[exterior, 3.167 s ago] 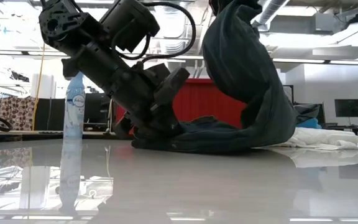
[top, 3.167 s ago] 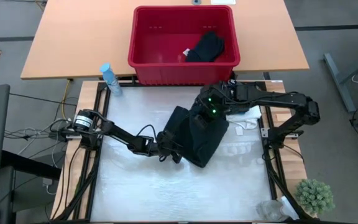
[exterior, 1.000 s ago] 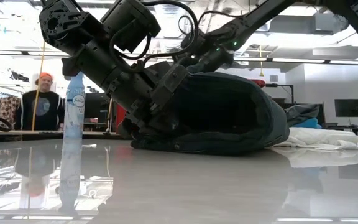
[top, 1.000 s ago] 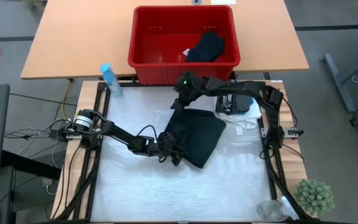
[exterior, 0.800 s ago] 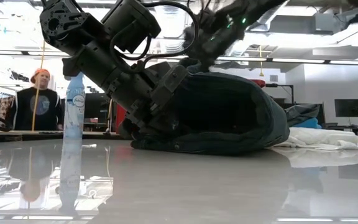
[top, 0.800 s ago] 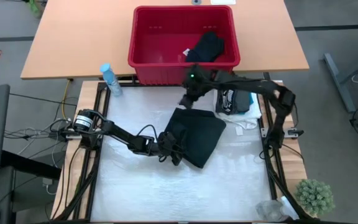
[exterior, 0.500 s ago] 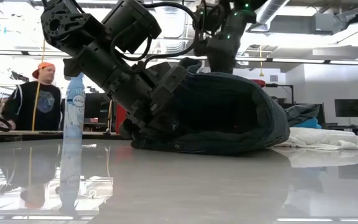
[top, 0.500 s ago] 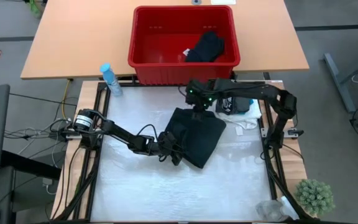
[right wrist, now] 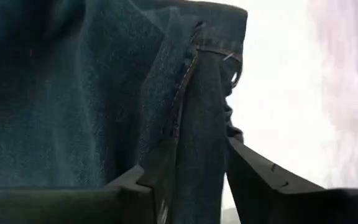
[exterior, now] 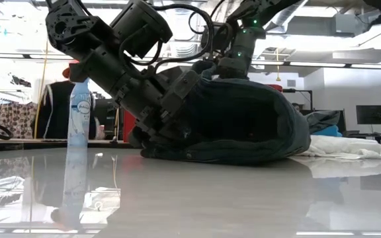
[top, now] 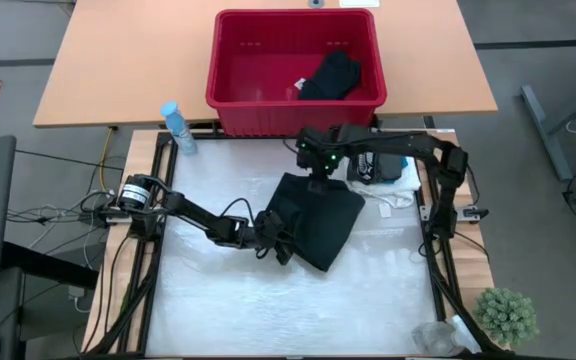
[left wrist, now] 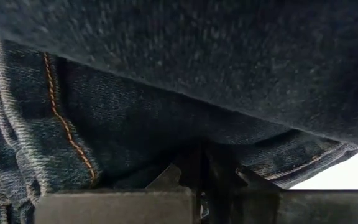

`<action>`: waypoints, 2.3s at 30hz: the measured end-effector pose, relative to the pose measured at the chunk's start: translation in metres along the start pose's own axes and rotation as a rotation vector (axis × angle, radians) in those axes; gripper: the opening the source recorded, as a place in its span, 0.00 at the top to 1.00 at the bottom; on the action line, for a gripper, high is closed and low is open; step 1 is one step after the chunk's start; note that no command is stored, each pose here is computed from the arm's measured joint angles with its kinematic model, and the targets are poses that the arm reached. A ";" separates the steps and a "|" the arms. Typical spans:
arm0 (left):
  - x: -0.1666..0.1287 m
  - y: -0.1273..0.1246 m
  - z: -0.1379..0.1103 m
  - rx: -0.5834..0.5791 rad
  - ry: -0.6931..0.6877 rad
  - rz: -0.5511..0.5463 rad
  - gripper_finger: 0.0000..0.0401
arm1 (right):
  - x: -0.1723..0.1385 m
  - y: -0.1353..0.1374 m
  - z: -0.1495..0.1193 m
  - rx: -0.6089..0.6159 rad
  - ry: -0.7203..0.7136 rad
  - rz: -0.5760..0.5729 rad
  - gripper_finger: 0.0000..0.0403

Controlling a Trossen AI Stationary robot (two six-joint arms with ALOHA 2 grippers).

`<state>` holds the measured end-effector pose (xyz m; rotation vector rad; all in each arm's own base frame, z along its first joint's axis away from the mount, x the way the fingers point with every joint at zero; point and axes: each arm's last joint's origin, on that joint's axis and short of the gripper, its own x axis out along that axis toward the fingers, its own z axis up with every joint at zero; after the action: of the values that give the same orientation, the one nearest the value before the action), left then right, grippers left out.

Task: Fold laundry
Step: Fold the blue pants

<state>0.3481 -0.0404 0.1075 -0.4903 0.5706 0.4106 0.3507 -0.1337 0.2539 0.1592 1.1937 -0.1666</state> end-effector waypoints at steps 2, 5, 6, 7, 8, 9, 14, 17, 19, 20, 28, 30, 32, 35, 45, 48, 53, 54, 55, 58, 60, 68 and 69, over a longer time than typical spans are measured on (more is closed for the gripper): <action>0.001 0.002 0.001 -0.004 0.001 0.001 1.00 | -0.008 -0.004 -0.001 0.007 -0.011 -0.006 0.58; 0.002 0.003 0.004 -0.005 0.000 -0.010 1.00 | -0.018 -0.009 -0.001 0.027 -0.014 0.001 0.56; 0.002 0.004 0.005 -0.005 0.000 -0.015 1.00 | -0.018 -0.010 -0.002 0.030 -0.011 0.013 0.56; 0.003 0.004 0.005 -0.008 0.001 -0.017 1.00 | -0.018 -0.009 -0.002 0.027 -0.006 0.024 0.56; 0.003 0.005 0.006 -0.010 0.000 -0.015 1.00 | -0.018 -0.008 -0.002 0.018 -0.002 0.040 0.56; 0.003 0.005 0.006 -0.010 0.000 -0.015 1.00 | -0.017 -0.006 -0.002 0.001 0.001 0.056 0.56; 0.003 0.005 0.006 -0.014 -0.002 -0.013 1.00 | -0.012 0.006 0.001 -0.061 -0.003 0.076 0.56; 0.003 0.006 0.006 -0.017 -0.003 -0.011 1.00 | -0.014 0.007 0.004 -0.068 -0.038 0.070 0.56; 0.003 0.006 0.006 -0.012 -0.004 -0.010 1.00 | -0.014 0.005 0.004 -0.063 -0.041 0.068 0.56; 0.003 0.006 0.006 -0.011 -0.004 -0.010 1.00 | -0.013 0.003 0.004 -0.058 -0.038 0.067 0.56; 0.003 0.006 0.006 -0.008 -0.006 -0.008 1.00 | 0.008 0.008 0.005 -0.080 0.021 0.088 0.57; 0.003 0.006 0.006 -0.008 -0.006 -0.007 1.00 | 0.007 0.010 0.006 -0.093 0.008 0.064 0.61; 0.003 0.006 0.006 -0.010 -0.006 -0.006 1.00 | 0.006 0.011 0.007 -0.097 0.003 0.043 0.70; 0.003 0.006 0.006 -0.011 -0.011 -0.001 1.00 | 0.004 0.008 0.006 -0.095 0.007 0.035 0.91; 0.003 0.006 0.007 -0.014 -0.020 0.010 1.00 | -0.003 -0.005 0.011 -0.070 -0.015 -0.098 0.97; 0.003 0.006 0.007 -0.015 -0.021 0.011 1.00 | -0.012 -0.011 0.017 -0.037 -0.055 -0.116 0.97; 0.003 0.006 0.007 -0.015 -0.024 0.014 1.00 | -0.018 -0.024 0.020 0.051 -0.084 -0.216 0.97; 0.003 0.006 0.007 -0.015 -0.024 0.014 1.00 | -0.018 -0.025 0.021 0.061 -0.091 -0.219 0.97; 0.003 0.006 0.007 -0.015 -0.024 0.014 1.00 | -0.019 -0.027 0.021 0.075 -0.099 -0.223 0.97; 0.003 0.006 0.007 -0.015 -0.023 0.014 1.00 | -0.017 -0.029 0.022 0.084 -0.111 -0.221 0.91; 0.003 0.006 0.007 -0.015 -0.023 0.013 1.00 | -0.017 -0.029 0.023 0.082 -0.118 -0.197 0.84; 0.002 0.005 0.010 -0.021 -0.027 -0.010 1.00 | -0.029 -0.031 0.027 0.087 -0.151 -0.167 0.62; 0.001 0.005 0.010 -0.026 -0.029 -0.013 1.00 | -0.033 -0.032 0.028 0.096 -0.145 -0.163 0.60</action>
<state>0.3509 -0.0306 0.1125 -0.5124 0.5347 0.4127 0.3572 -0.1690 0.2938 0.1313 1.0542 -0.3733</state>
